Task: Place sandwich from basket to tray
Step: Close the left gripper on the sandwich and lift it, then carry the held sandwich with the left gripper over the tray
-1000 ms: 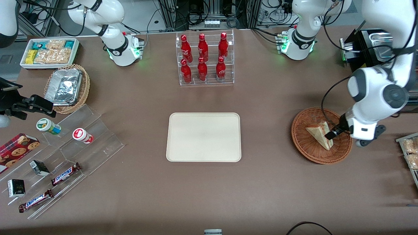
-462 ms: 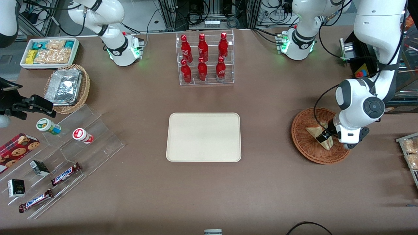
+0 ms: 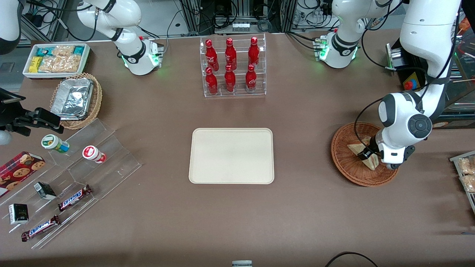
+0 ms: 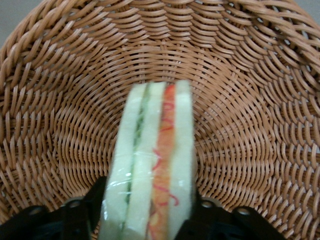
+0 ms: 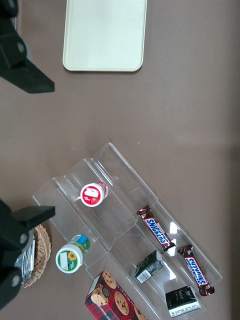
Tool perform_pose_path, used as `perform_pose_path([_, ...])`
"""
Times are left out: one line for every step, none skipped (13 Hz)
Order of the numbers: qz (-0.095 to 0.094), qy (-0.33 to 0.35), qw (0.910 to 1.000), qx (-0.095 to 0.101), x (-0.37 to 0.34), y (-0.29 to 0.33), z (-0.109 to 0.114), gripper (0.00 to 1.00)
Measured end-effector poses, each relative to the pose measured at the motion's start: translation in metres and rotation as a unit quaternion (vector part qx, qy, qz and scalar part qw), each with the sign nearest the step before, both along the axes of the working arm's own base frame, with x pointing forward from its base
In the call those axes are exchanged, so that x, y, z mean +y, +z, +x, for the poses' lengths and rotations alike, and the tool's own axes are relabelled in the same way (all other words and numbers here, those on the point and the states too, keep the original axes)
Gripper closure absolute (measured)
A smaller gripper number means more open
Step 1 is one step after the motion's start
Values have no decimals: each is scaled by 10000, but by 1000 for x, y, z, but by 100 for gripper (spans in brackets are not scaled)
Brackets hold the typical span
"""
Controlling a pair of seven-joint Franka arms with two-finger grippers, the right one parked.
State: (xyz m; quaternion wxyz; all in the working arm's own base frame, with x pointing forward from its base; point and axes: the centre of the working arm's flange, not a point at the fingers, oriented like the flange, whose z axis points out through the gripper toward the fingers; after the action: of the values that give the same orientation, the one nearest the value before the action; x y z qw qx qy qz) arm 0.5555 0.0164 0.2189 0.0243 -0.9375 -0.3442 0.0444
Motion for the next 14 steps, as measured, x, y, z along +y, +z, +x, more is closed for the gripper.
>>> perform_pose_path([0, -1, 10000, 1, 0, 1, 0, 48])
perform_pose_path([-1, -1, 10000, 14, 0, 2, 1, 56])
perform_pose_path([-2, 0, 10000, 64, 0, 8, 2, 56])
perform_pose_path([-6, -7, 9999, 159, -1, 18, 4, 56])
perform_pose_path([-11, -40, 9996, 263, -4, 36, 8, 56])
perform_pose_path([-16, -122, 9994, 337, -13, 59, 12, 56])
perform_pose_path([-16, -276, 9989, 386, -31, 86, 17, 56])
perform_pose_path([-9, -469, 9980, 420, -55, 108, 21, 56])
perform_pose_path([3, -663, 9968, 454, -81, 126, 24, 56])
perform_pose_path([17, -844, 9953, 464, -106, 138, 25, 56])
perform_pose_path([24, -1017, 9938, 441, -129, 146, 26, 57])
perform_pose_path([22, -1166, 9923, 414, -148, 151, 25, 58])
perform_pose_path([22, -1299, 9907, 398, -165, 151, 24, 59])
perform_pose_path([26, -1440, 9887, 407, -183, 148, 23, 61])
